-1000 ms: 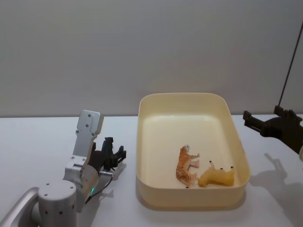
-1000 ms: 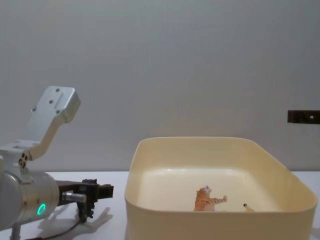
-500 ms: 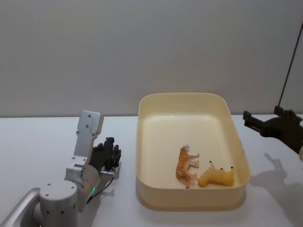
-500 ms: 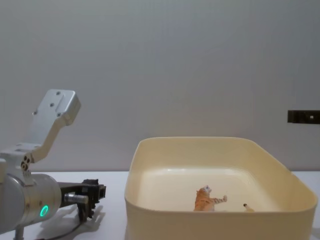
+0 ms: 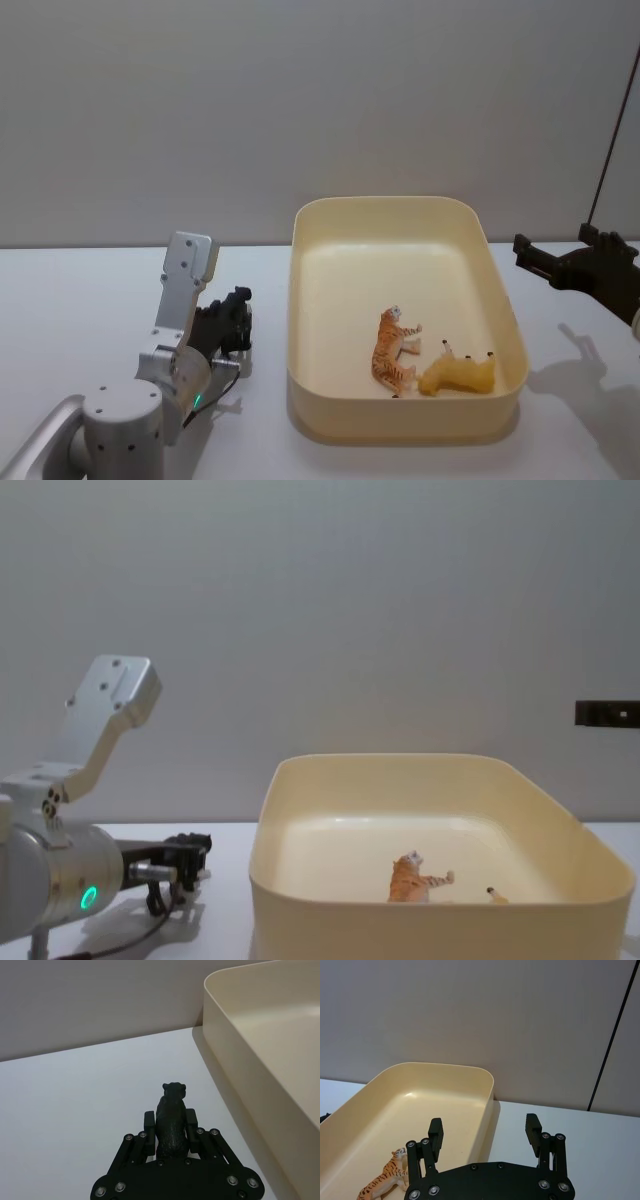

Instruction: Pick up the toy alternately with two hands and place it into the central storage box.

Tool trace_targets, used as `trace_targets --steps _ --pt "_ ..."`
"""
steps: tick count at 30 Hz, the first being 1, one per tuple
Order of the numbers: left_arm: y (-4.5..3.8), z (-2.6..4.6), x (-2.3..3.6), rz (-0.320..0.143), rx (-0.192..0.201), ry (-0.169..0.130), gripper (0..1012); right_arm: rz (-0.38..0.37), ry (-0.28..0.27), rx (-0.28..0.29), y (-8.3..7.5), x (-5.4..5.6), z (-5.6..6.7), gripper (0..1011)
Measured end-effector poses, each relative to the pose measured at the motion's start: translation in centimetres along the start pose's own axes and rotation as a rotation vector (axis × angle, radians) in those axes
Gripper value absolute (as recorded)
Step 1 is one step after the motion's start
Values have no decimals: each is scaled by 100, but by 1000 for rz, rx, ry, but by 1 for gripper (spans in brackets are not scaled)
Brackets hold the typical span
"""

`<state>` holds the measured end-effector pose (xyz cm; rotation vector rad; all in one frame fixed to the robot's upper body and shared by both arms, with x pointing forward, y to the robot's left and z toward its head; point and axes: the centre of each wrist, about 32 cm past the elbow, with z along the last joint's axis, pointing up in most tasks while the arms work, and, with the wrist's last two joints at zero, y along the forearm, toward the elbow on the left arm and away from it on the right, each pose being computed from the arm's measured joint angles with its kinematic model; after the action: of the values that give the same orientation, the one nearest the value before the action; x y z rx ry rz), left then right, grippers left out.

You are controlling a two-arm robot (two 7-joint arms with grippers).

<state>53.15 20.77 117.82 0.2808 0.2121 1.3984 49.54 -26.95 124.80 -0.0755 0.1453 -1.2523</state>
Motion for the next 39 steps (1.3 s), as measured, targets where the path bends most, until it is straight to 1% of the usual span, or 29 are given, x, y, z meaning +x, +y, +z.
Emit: trace_targets --steps 3,5,7,8,10,11,13,14,17,18,21,22,24,25,26,27,29,30,32,33,34,36,37,38,39 --pt "4 13 1 1 -9 -3 327 0 0 0 0 0 0 1001" --pt "13 46 4 6 -31 -7 327 0 0 0 0 0 0 1001" --pt "17 68 5 9 -44 -9 327 0 0 0 0 0 0 1001" --pt "21 95 5 13 -59 -11 327 0 0 0 0 0 0 1001" --pt "25 126 6 17 -76 -13 327 0 0 0 0 0 0 1001" --pt "28 156 7 19 -91 -15 327 0 0 0 0 0 0 1001" --pt "30 192 7 22 -109 -18 327 0 0 0 0 0 0 1001" --pt "30 237 8 23 -128 -19 327 0 0 0 0 0 0 1001" --pt "29 306 7 22 -157 -21 327 0 0 0 0 0 0 1001" --pt "28 358 6 16 -178 -24 327 0 0 0 0 0 0 1001" --pt "23 443 3 3 -208 -25 327 0 0 0 0 0 0 1001" --pt "17 496 2 -7 -225 -27 327 0 0 0 0 0 0 1001" --pt "11 548 -1 -21 -242 -28 327 0 0 0 0 0 0 1001" --pt "3 605 -5 -35 -258 -29 327 0 0 0 0 0 0 1001" --pt "-1 633 -6 -42 -266 -29 327 0 0 0 0 0 0 1001" --pt "-9 687 -11 -60 -281 -30 327 0 0 0 0 0 0 1001" --pt "-22 742 -16 -77 -295 -30 327 0 0 0 0 0 0 1001" --pt "-34 788 -20 -93 -305 -30 327 0 0 0 0 0 0 1001" --pt "-50 839 -25 -115 -316 -31 327 0 0 0 0 0 0 1001" --pt "-65 883 -29 -132 -324 -32 327 0 0 0 0 0 0 1001" --pt "-65 883 -29 -132 -324 -32 327 0 0 0 0 0 0 1001" --pt "-96 972 -42 -175 -338 -31 327 0 0 0 0 0 0 1001" --pt "-96 972 -42 -175 -338 -31 327 0 0 0 0 0 0 1001" --pt "-113 1004 -46 -195 -341 -31 327 0 0 0 0 0 0 1001" --pt "-125 1028 -50 -206 -344 -31 327 0 0 0 0 0 0 1001"
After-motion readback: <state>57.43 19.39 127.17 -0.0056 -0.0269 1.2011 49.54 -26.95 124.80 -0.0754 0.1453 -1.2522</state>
